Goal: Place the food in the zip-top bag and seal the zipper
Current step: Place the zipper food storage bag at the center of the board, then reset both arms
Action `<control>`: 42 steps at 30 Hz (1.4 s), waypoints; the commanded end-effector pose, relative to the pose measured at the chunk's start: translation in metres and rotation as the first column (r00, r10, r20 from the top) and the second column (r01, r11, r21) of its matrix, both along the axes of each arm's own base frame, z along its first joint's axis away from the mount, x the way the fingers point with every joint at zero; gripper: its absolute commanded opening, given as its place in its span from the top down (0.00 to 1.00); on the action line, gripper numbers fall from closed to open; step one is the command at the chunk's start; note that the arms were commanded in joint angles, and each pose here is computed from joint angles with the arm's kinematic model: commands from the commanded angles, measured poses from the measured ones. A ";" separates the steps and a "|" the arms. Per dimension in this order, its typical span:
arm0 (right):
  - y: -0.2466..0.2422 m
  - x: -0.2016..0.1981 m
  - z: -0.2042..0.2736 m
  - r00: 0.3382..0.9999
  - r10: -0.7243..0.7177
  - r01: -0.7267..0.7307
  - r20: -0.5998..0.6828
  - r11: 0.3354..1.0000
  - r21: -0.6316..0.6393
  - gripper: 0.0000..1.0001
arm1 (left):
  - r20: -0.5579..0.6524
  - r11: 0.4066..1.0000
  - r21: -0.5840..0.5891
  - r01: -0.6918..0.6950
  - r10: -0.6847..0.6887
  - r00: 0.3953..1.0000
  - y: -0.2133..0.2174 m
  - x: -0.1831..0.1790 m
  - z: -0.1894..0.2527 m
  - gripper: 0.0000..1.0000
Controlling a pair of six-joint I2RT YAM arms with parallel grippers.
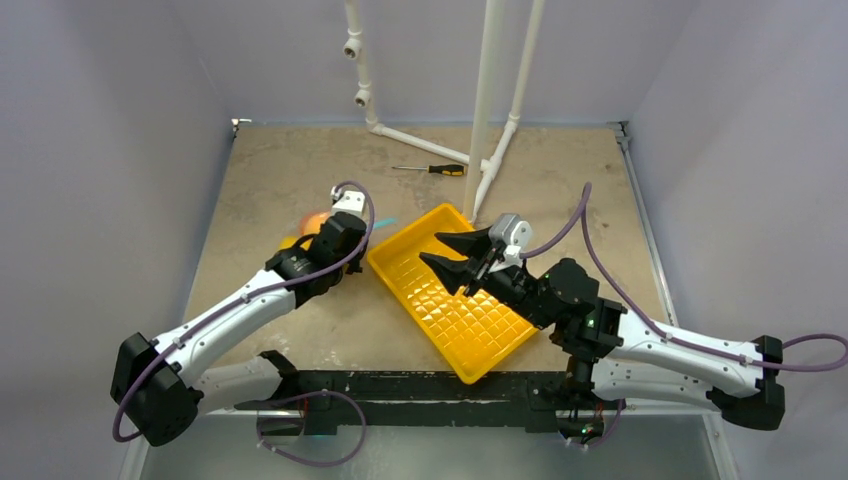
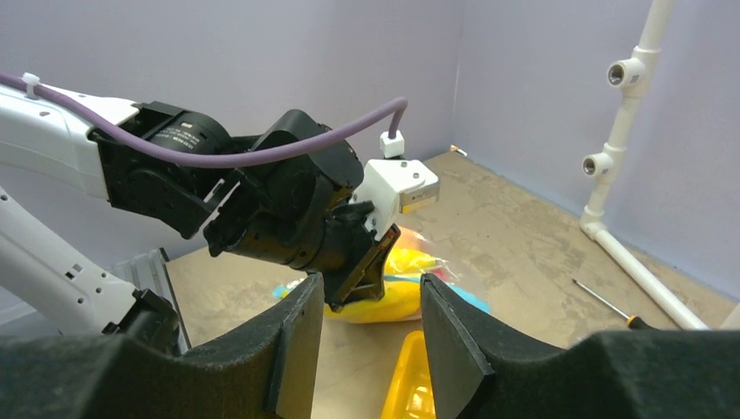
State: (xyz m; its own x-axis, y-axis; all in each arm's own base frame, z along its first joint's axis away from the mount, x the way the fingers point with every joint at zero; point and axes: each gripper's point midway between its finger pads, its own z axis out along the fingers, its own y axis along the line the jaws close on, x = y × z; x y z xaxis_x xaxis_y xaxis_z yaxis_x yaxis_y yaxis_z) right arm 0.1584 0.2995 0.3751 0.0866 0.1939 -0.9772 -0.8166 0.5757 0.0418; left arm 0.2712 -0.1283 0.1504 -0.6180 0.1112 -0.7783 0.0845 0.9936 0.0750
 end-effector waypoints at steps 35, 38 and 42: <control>-0.045 0.091 -0.040 0.909 -0.286 0.328 -0.302 0.940 0.097 0.05 | 0.191 0.952 -0.190 0.241 -0.205 0.960 -0.035 -0.008 0.088 0.04; -0.062 0.113 -0.040 0.900 -0.298 0.351 -0.319 0.929 0.121 0.04 | 0.197 0.958 -0.185 0.220 -0.183 0.963 -0.031 -0.004 0.085 0.02; -0.095 0.139 -0.038 0.898 -0.285 0.353 -0.335 0.922 0.161 0.03 | 0.212 0.950 -0.228 0.211 -0.163 0.964 -0.028 0.002 0.084 0.01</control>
